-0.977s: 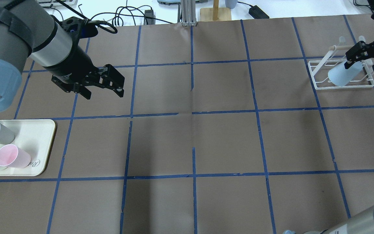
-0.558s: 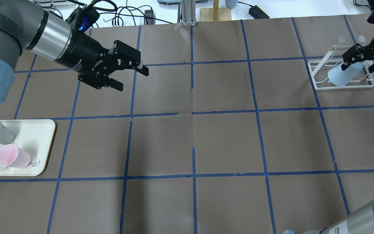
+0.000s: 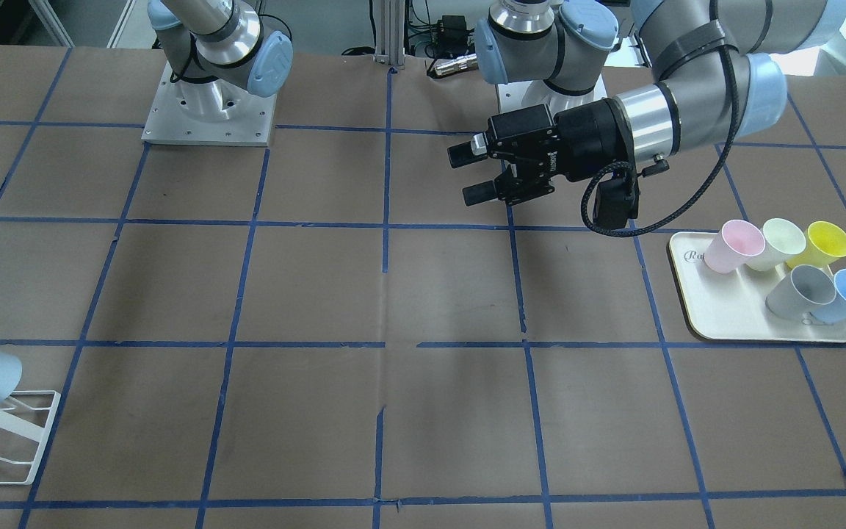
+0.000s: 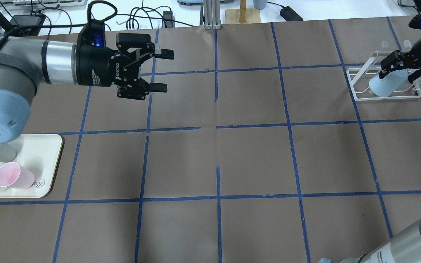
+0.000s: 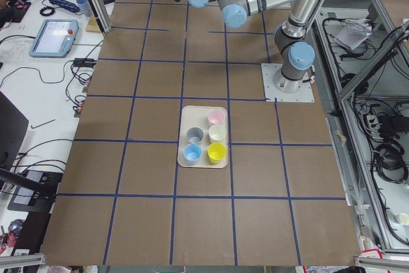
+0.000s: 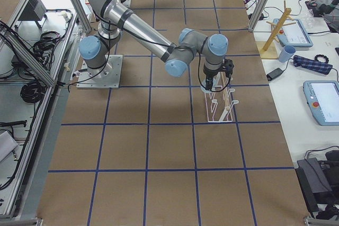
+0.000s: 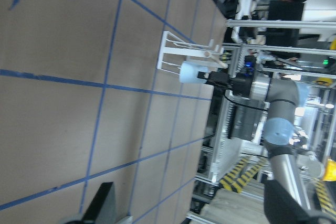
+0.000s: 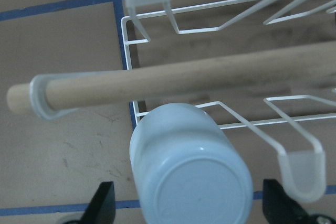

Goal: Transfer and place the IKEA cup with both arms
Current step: 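Grasp the light blue cup with the right gripper while the left arm rises, then lift the cup out of the rack and carry it toward the left gripper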

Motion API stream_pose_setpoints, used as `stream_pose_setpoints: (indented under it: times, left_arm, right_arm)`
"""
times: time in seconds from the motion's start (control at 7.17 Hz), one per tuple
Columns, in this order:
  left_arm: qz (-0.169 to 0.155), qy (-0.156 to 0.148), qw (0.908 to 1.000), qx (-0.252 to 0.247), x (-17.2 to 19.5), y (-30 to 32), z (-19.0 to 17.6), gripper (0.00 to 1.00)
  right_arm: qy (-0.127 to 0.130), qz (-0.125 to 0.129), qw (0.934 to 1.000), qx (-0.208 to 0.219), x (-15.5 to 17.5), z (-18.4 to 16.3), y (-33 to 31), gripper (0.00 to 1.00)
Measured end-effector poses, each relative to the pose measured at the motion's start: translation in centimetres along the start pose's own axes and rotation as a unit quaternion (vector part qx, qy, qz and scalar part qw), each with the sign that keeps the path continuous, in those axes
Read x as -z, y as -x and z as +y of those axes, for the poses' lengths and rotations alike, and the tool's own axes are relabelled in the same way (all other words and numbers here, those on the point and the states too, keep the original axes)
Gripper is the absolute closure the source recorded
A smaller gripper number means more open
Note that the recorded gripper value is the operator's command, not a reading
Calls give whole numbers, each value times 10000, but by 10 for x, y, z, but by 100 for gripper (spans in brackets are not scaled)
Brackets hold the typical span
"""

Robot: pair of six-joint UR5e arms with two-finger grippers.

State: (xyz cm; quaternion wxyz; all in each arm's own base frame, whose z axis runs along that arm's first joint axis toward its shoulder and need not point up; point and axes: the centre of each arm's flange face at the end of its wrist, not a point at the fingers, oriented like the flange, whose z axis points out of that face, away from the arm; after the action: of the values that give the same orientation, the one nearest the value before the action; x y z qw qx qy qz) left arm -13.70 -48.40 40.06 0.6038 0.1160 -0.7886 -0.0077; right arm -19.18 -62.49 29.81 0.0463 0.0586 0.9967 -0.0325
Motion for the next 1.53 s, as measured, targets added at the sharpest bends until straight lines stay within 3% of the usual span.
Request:
stream_pose_setpoints:
  times: [0.14,0.56,0.84,1.26,1.53]
  left_arm:
    - [369,-12,9993,65,-5,13,-1,0]
    - [759,30,9951,634,-11,23,-6,0]
    - [769,65,9944,716,-14,22,-6,0]
    - [846,2,9963,150,-15,14,-4,0]
    - [1325,-34,9912,68,-14,15,-1,0]
  right_arm:
    - [-55,31,10000,5,-1,-2,-1,35]
    - [-82,53,10000,1,1,-2,-1,48]
    - [-78,63,9999,-13,6,-1,1,49]
    - [-9,156,9999,-8,47,15,10,53]
    - [-39,423,9991,35,85,28,15,54]
